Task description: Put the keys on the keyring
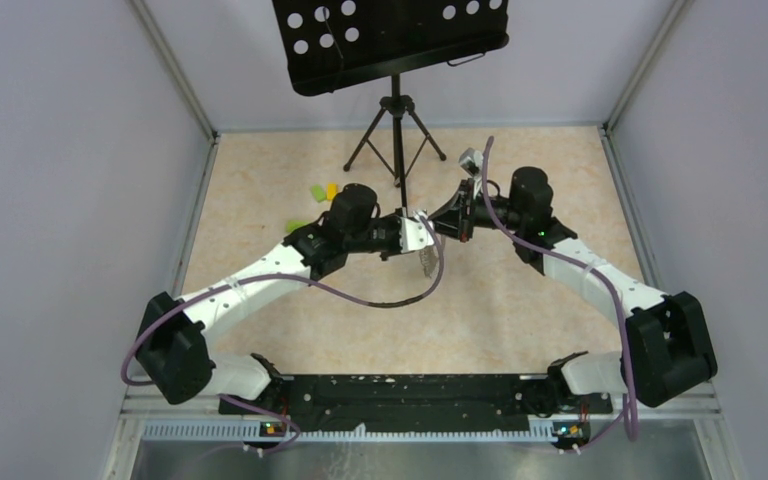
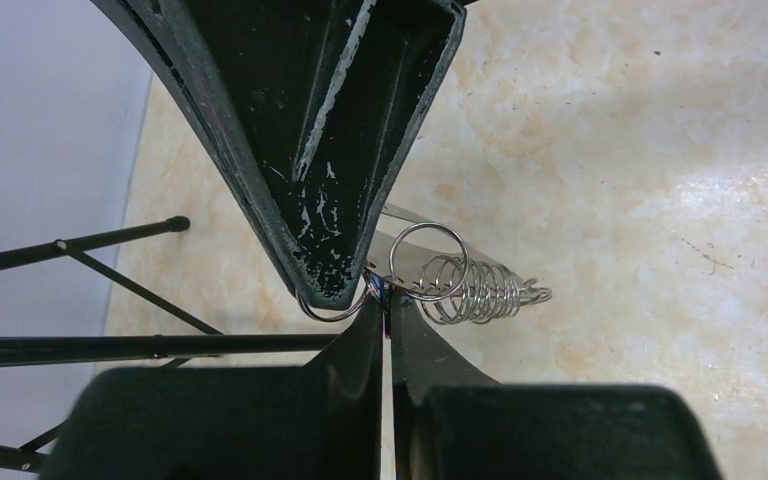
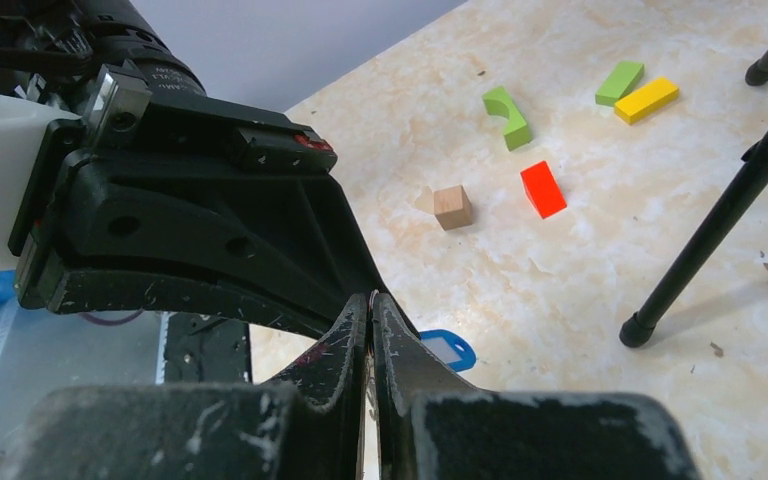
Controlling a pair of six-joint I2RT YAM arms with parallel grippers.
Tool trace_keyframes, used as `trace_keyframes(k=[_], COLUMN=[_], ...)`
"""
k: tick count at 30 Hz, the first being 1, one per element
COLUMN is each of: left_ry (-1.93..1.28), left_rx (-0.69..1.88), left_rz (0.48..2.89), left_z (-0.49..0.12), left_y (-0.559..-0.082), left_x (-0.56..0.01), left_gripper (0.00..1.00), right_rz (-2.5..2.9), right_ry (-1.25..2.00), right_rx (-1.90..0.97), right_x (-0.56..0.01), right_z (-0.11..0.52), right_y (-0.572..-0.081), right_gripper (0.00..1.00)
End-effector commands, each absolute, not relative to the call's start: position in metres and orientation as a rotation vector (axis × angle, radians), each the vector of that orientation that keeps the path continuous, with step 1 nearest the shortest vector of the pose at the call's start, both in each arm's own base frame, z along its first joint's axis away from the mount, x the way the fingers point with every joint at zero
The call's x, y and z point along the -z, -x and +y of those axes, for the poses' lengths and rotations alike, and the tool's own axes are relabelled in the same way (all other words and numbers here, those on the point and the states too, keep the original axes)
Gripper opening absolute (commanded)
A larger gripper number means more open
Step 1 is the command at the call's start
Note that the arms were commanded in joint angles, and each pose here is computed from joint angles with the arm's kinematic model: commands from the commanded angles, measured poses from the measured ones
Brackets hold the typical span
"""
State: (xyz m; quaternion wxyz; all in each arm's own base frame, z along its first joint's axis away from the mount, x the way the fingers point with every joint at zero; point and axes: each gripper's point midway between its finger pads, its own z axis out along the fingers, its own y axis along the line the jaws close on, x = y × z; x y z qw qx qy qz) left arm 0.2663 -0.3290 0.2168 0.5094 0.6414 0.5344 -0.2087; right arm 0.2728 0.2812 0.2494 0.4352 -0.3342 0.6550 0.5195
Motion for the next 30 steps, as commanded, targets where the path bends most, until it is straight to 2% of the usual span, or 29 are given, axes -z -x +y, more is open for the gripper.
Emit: trace_keyframes(k=[1, 20, 30], left_ry=[-1.543, -1.496, -1.519], left_rx=[0.506, 0.436, 0.313], left_rz=[1.254, 1.271, 1.3], left_z=[-0.338, -0.328, -0.315], left_y=[-0.265, -0.272, -0.284], left_x=[-0.229, -0.242, -0.229], left_gripper=[0.0, 0.0, 0.0], right_rz=[1.539, 1.533, 1.617], right_ry=[0.848, 0.969, 0.969], right_rx=[-1.255, -1.174, -1.181], right_x=[-0.265, -0.248, -0.23], right_z=[0.279, 0.276, 0.277], right_y=[-0.281, -0.281, -0.289], right_gripper=[0.0, 0.0, 0.0])
